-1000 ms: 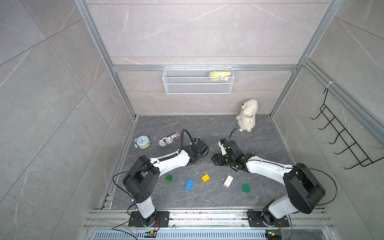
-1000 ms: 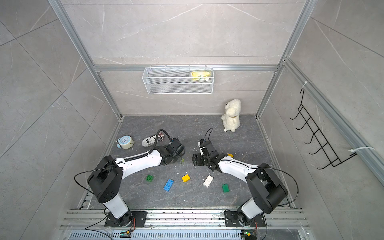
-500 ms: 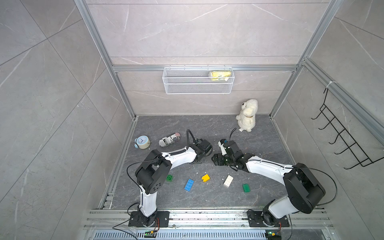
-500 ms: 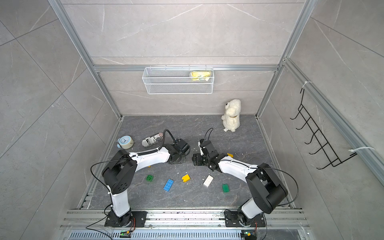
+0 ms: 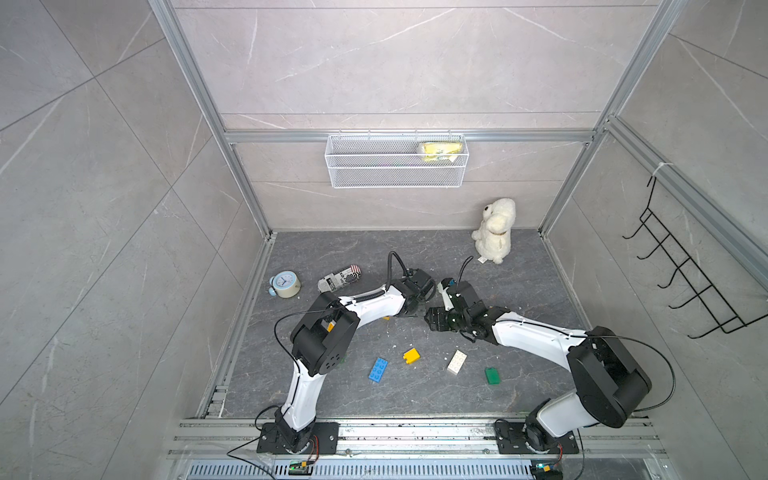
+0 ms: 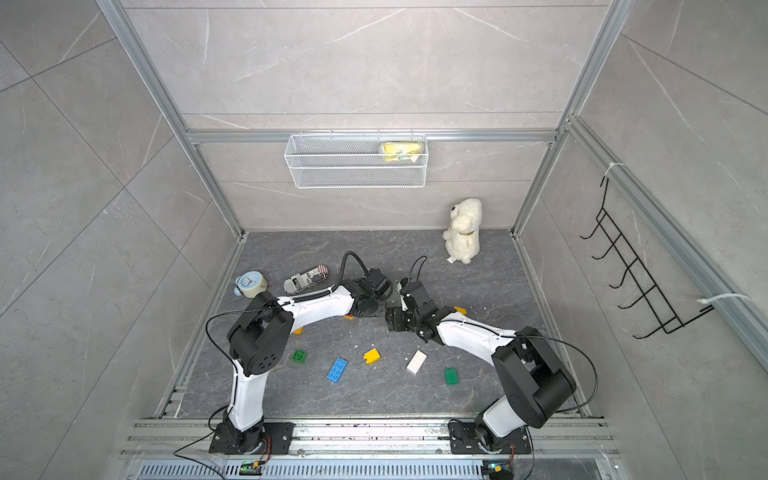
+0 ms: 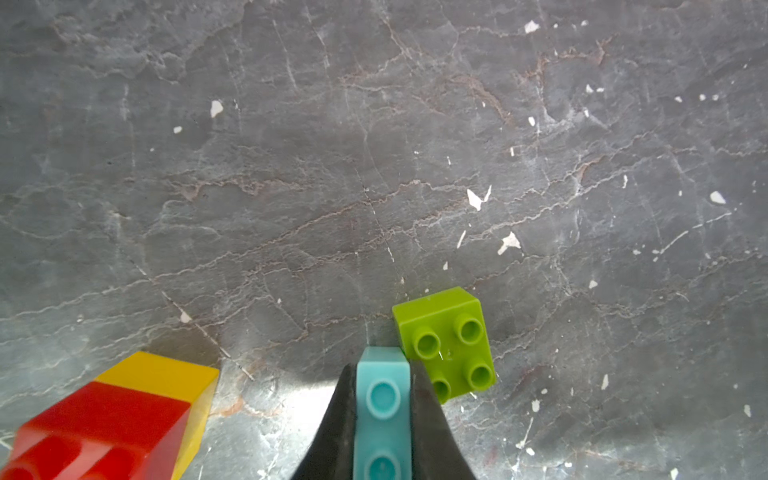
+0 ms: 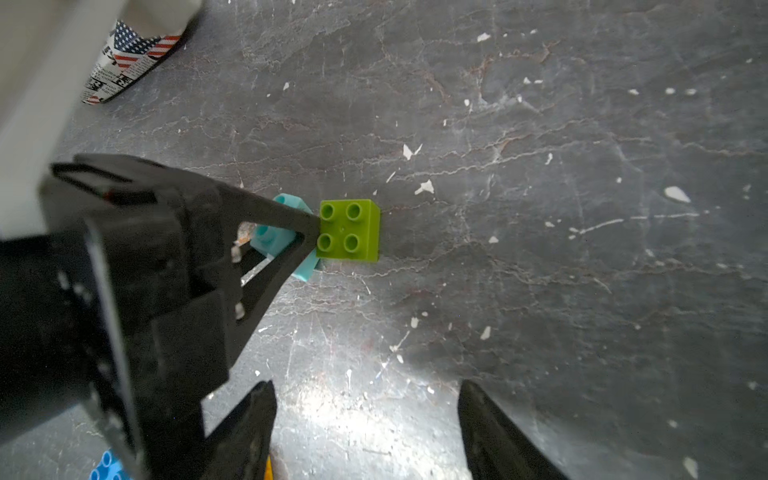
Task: Assemble the letter h with lego
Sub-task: Move the lego brick at the center of the board, then place the lego brick at the center of the board.
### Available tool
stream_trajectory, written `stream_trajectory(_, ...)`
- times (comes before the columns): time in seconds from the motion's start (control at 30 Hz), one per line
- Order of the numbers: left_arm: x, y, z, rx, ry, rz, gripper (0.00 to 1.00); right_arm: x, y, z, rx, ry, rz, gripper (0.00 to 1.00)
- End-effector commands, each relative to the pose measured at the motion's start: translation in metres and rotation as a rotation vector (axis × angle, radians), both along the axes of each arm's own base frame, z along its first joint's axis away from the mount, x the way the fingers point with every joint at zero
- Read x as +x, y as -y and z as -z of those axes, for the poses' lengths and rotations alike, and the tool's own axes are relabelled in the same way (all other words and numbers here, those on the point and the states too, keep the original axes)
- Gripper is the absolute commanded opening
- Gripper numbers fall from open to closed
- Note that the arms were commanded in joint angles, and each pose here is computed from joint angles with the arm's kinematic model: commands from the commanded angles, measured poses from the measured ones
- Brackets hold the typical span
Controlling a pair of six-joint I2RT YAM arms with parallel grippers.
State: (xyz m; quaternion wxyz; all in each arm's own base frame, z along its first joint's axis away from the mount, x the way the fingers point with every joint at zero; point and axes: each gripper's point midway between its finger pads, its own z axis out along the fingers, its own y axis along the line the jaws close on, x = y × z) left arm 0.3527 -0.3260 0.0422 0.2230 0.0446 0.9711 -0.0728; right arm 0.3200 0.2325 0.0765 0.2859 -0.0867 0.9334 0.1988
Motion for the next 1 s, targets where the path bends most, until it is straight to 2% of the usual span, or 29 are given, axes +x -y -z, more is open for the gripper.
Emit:
stream_trajectory(0.0,-0.008,-0.012,0.002,0.079,-0.002,0.058,0.0,0.004,0.005,-0.016,0.007,0.039,0.036,0.72)
stream_trajectory(0.1,-0.015,-0.025,0.001,0.097,0.007,0.061,0.0,0.004,0.008,-0.018,0.006,0.052,0.052,0.72)
stream_trajectory(0.37,-0.027,-0.029,0.012,0.016,-0.009,0.086,0.0,0.004,0.01,-0.017,0.005,0.054,0.063,0.73)
stream_trajectory(0.57,-0.025,-0.033,0.017,-0.015,-0.023,0.062,0.33,0.004,0.013,-0.018,0.001,0.056,0.07,0.74)
stream_trajectory(0.8,-0.024,-0.032,-0.007,-0.037,0.007,0.066,0.47,0.005,0.012,-0.018,0.005,0.056,0.07,0.74)
stream_trajectory(0.97,-0.03,-0.023,-0.043,-0.1,0.037,0.075,0.61,0.005,0.011,-0.019,0.007,0.056,0.068,0.74)
